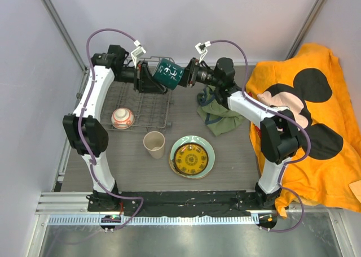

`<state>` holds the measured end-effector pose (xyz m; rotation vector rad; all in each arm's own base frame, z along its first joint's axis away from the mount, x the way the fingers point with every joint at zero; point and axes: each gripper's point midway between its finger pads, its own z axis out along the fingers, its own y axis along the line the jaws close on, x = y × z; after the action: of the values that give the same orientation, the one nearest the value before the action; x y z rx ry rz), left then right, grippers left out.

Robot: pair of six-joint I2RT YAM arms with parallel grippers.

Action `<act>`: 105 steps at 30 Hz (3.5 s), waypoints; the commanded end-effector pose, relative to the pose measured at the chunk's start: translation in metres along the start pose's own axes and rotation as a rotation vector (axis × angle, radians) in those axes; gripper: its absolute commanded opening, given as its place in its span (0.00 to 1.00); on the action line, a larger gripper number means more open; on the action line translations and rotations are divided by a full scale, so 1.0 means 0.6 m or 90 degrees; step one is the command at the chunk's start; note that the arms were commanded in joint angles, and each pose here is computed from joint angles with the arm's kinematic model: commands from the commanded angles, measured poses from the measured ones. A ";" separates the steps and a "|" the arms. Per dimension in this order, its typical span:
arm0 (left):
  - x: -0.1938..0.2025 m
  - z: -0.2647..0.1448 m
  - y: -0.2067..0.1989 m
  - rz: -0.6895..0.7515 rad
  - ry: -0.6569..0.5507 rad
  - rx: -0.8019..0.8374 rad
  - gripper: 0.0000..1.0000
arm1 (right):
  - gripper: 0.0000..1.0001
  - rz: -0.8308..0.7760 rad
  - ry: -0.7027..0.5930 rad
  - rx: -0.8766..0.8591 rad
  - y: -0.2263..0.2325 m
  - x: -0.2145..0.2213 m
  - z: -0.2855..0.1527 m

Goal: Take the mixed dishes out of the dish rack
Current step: Pick up the cup from the dish rack, then place the cup at the center of the board.

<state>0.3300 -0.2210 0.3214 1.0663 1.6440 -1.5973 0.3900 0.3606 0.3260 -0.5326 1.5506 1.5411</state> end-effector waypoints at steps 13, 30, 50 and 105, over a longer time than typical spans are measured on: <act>0.026 0.041 -0.066 -0.180 -0.058 0.116 0.00 | 0.14 0.012 -0.091 -0.110 0.068 -0.058 0.001; 0.037 0.039 -0.063 -0.168 -0.063 0.111 0.72 | 0.01 0.008 -0.086 -0.102 0.066 -0.053 -0.008; 0.021 -0.081 -0.039 -0.141 -0.151 -0.007 0.89 | 0.01 -0.025 -0.073 -0.055 0.050 -0.058 -0.030; 0.091 -0.440 0.184 -0.217 -0.062 -0.759 1.00 | 0.01 -0.459 0.479 0.124 0.197 0.187 -0.055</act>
<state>0.4306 0.0385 0.2388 0.0421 2.2608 -0.5923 0.2361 0.3793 0.2673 -1.4335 1.8288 0.7028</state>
